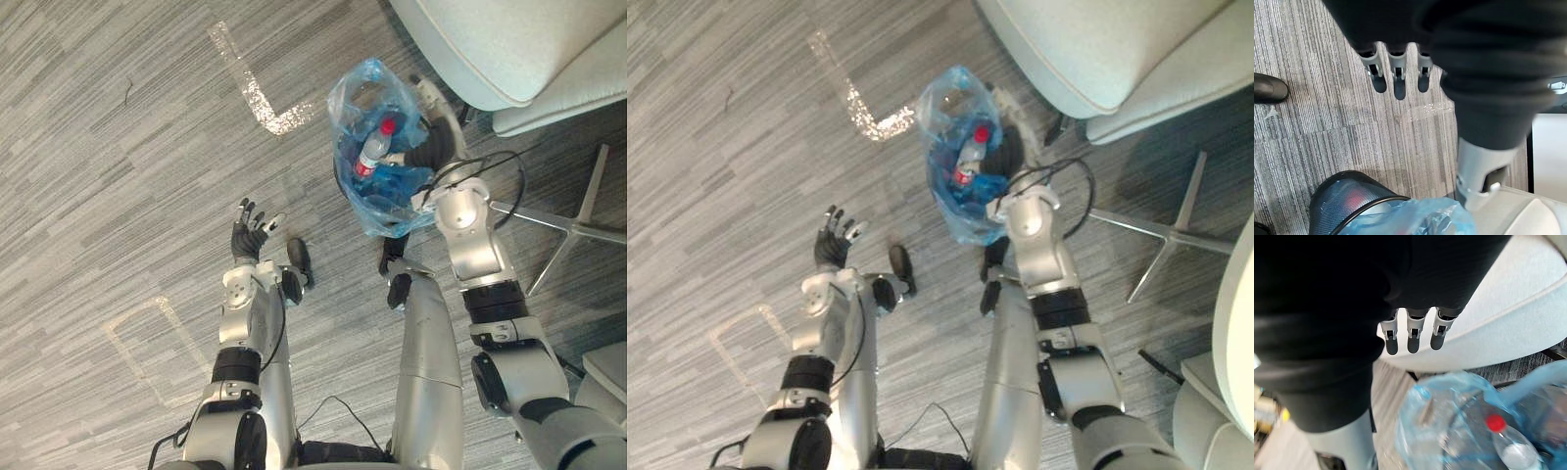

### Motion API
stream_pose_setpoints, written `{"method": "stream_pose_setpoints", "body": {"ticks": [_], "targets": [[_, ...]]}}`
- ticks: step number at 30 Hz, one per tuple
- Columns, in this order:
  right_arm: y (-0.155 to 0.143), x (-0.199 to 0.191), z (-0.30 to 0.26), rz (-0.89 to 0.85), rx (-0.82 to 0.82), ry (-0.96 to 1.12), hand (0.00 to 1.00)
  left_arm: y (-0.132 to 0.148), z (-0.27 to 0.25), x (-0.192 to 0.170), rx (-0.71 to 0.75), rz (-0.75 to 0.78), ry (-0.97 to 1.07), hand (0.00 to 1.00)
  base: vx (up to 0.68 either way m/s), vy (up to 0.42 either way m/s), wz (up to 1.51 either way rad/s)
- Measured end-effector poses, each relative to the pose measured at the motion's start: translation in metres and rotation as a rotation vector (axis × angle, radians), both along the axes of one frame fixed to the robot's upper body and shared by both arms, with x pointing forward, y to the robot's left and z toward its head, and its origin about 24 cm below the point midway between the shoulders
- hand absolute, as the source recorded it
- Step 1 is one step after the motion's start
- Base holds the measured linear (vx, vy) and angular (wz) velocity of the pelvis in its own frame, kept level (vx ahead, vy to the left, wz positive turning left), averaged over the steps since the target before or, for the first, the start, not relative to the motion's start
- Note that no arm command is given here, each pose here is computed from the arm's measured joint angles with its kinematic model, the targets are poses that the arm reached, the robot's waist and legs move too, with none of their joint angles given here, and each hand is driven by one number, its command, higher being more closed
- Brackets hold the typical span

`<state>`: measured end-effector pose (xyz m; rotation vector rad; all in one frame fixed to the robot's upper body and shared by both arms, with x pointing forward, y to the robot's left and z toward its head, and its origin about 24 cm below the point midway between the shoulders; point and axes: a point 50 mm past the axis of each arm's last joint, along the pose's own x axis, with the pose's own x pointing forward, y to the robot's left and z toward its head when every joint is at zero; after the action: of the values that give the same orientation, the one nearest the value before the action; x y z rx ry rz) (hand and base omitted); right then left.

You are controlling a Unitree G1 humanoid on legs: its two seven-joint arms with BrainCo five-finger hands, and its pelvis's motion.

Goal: Gather rubbish on tea table into small bin, then transfer packed bag to large trash can.

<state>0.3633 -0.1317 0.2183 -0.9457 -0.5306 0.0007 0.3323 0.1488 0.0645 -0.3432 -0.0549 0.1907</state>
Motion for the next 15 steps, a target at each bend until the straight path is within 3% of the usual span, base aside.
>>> {"method": "stream_pose_setpoints", "body": {"ticks": [7,15], "targets": [[0.023,0.002,-0.02,0.053,-0.233,0.097,0.0,-0.002,-0.006,0.0,0.0,-0.006,0.027,0.0,-0.03,0.012,-0.29],[0.019,0.014,-0.051,0.006,-0.408,0.256,0.0,-0.009,-0.009,0.0,-0.013,-0.016,0.041,0.0,-0.02,-0.028,0.0]]}}
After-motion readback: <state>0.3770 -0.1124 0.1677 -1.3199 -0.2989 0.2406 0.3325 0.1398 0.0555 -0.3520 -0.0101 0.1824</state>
